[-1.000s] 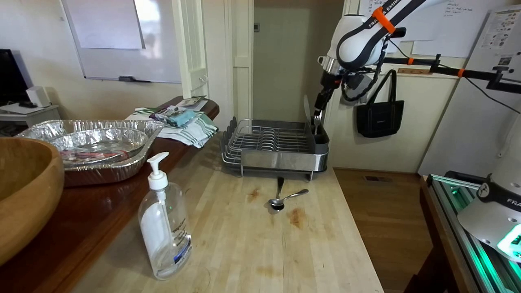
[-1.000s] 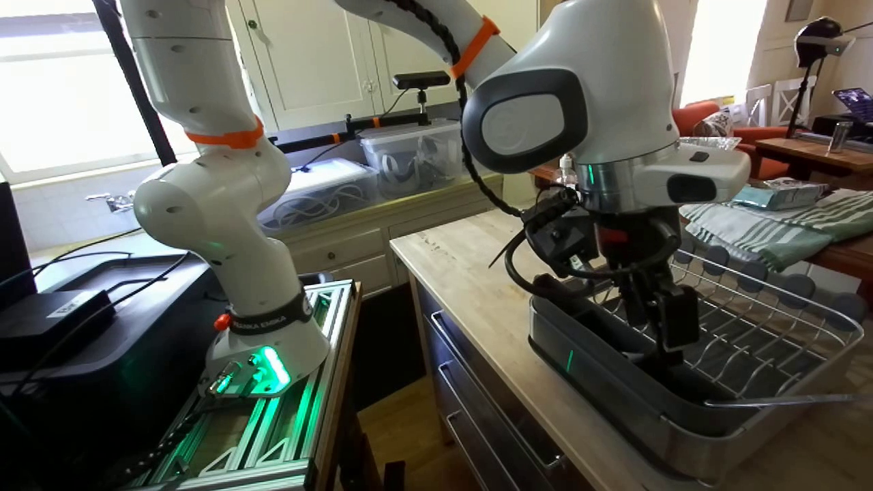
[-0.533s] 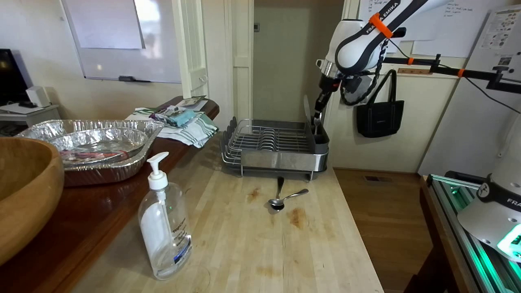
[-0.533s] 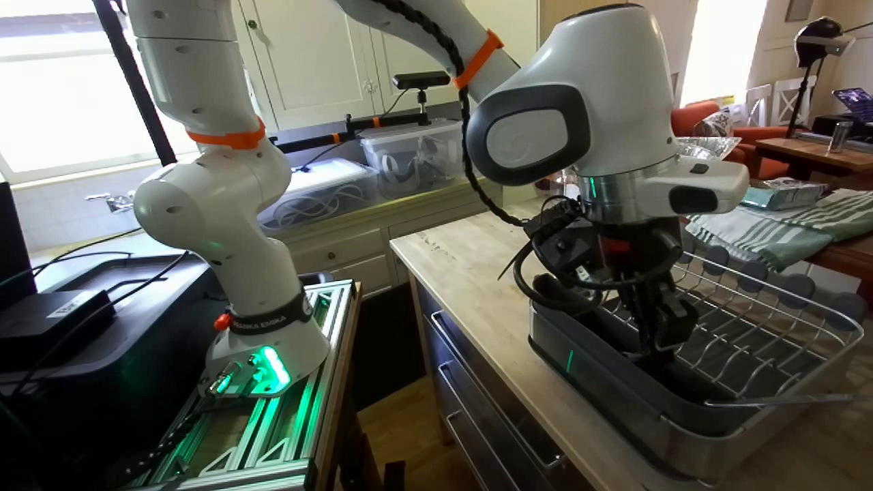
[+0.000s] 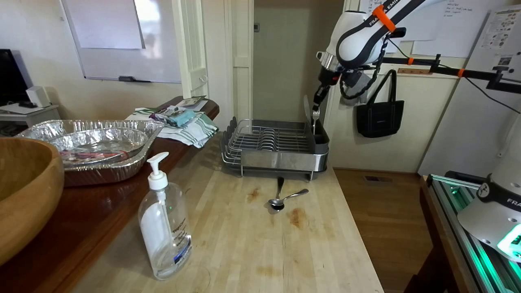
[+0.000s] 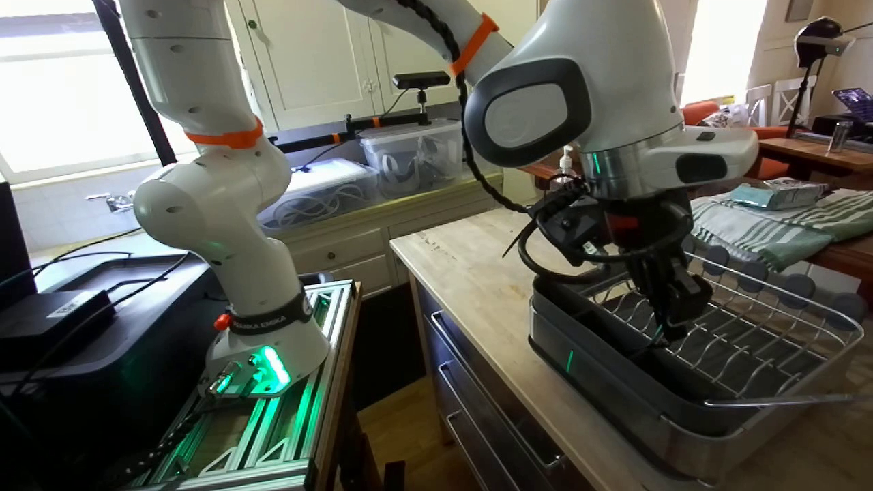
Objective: Place the spoon in its rightful place
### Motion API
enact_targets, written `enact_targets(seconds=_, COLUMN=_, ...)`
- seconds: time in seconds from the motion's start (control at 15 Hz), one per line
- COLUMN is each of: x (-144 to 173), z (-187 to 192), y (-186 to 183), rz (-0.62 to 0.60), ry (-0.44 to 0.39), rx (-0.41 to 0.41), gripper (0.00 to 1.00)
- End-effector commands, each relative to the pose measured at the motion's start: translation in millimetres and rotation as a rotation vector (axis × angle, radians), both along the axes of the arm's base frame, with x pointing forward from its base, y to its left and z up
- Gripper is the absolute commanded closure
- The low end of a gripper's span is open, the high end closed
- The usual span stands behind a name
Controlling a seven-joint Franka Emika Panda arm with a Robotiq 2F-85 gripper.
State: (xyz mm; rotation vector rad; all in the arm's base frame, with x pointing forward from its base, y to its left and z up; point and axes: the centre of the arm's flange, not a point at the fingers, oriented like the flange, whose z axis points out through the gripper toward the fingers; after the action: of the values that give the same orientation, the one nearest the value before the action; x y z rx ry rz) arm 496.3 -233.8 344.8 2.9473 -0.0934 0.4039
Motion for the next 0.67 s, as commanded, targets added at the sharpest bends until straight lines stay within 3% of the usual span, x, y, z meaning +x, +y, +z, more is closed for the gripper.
enact_targets(seconds=0.0, x=-6, z=7, y=1, rz=-0.001, ry=-0.040, rx=-0.001, gripper=0.98)
enact_targets(seconds=0.6, x=-21, z=62, y=1, rz=-0.026, ry=-0.142, rx=-0.016, gripper=0.99)
